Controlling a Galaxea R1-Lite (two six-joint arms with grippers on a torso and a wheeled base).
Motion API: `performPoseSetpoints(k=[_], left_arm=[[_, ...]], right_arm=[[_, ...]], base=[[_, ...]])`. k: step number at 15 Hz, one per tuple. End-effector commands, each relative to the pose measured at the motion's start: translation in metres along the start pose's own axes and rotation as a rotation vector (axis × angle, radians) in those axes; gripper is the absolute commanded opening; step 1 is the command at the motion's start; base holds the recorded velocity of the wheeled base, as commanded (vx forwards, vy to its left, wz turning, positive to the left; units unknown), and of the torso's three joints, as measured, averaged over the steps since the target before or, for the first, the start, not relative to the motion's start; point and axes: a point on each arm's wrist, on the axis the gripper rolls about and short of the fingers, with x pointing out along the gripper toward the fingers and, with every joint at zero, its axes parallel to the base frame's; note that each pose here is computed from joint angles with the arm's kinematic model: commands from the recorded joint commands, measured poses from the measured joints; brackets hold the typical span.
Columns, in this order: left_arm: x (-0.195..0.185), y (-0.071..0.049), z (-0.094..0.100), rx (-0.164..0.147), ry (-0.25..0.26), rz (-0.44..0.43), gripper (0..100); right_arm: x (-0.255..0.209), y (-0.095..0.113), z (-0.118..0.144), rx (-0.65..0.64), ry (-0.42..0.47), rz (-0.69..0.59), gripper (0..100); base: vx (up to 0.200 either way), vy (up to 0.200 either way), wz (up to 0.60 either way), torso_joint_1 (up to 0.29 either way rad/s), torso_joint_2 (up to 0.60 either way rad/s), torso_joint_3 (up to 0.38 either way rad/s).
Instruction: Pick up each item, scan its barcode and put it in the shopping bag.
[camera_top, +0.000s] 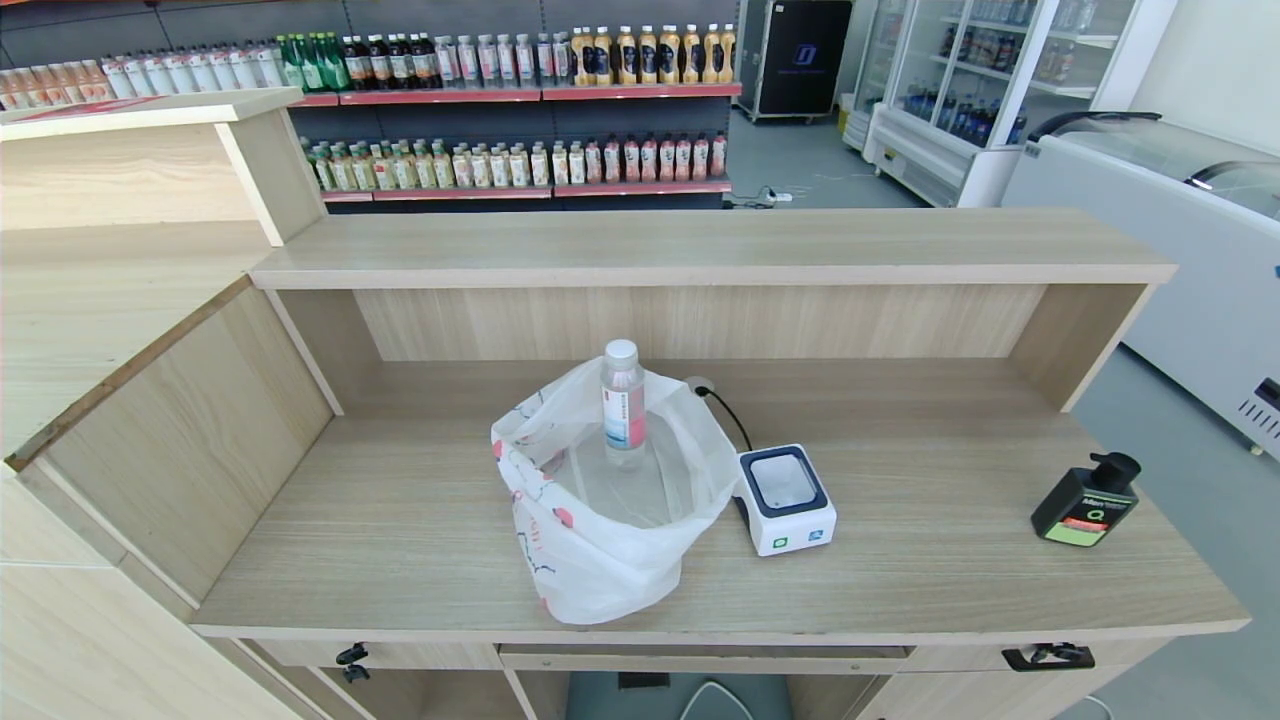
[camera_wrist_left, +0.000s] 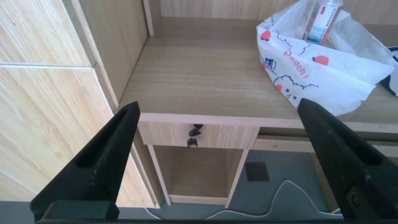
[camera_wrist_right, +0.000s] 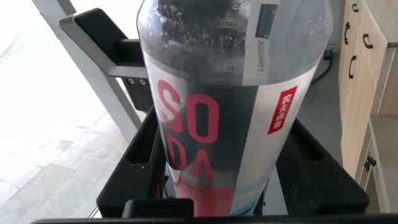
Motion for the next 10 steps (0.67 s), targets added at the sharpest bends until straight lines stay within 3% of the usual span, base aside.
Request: performPoseSetpoints(k=[1,5,10], left_arm=[[0.0,0.0,0.0,0.0,-0.001,0.001,100],[0.0,0.0,0.0,0.0,-0.001,0.001,100],[0.0,0.0,0.0,0.0,-0.001,0.001,100]], right_arm=[[-0.003,0.006,0.001,-0.015,-0.003,-0.018,0],[-0.01,0.006,0.003,-0.02,-0.009,-0.069,0],[-0.05,0.002,0.01,-0.041,-0.009,-0.305,0]], base=[[0.0,0.0,0.0,0.0,0.0,0.0],[0.0,0.0,0.0,0.0,0.0,0.0],[0.0,0.0,0.0,0.0,0.0,0.0]])
